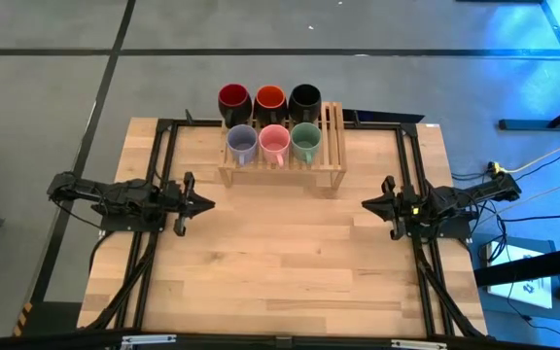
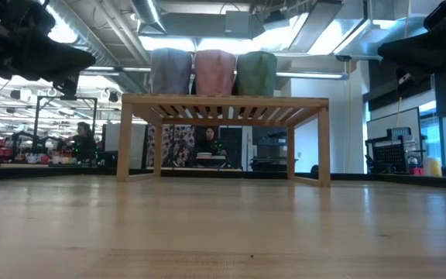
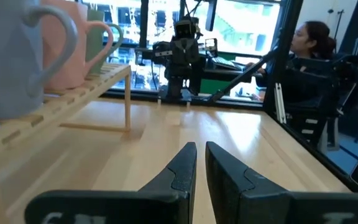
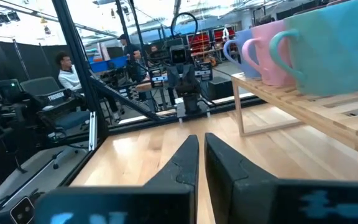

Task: Place coffee mugs
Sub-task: Return to Home Position

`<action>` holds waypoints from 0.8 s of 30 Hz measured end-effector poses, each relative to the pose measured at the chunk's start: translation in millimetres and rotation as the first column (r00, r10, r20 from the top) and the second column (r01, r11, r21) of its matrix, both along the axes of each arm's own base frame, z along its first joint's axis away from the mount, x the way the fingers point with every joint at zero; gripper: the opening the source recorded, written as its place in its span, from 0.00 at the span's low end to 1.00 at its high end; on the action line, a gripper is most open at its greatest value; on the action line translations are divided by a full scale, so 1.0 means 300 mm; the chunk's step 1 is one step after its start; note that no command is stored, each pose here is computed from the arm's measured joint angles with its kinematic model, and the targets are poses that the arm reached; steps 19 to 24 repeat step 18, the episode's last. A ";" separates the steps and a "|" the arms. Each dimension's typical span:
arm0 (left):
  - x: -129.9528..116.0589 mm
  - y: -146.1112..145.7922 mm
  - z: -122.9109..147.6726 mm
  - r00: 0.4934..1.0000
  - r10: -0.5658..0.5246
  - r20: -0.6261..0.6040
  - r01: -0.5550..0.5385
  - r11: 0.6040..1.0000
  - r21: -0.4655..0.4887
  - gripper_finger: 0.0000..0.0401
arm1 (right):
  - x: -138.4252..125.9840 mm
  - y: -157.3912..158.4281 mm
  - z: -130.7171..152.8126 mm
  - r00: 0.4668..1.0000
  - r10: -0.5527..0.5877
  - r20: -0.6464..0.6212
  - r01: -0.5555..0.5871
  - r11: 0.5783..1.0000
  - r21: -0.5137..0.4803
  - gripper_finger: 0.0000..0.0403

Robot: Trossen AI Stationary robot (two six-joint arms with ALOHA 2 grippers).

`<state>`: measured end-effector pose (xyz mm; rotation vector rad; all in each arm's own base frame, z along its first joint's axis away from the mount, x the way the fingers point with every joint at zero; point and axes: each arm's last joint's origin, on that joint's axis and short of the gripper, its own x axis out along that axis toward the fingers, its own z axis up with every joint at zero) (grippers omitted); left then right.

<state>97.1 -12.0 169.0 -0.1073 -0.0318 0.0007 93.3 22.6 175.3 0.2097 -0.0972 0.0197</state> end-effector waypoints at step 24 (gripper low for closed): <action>0.001 0.000 -0.002 1.000 0.000 -0.006 0.000 1.000 0.001 0.07 | 0.000 0.000 0.000 1.000 0.000 -0.001 0.000 1.000 0.001 0.04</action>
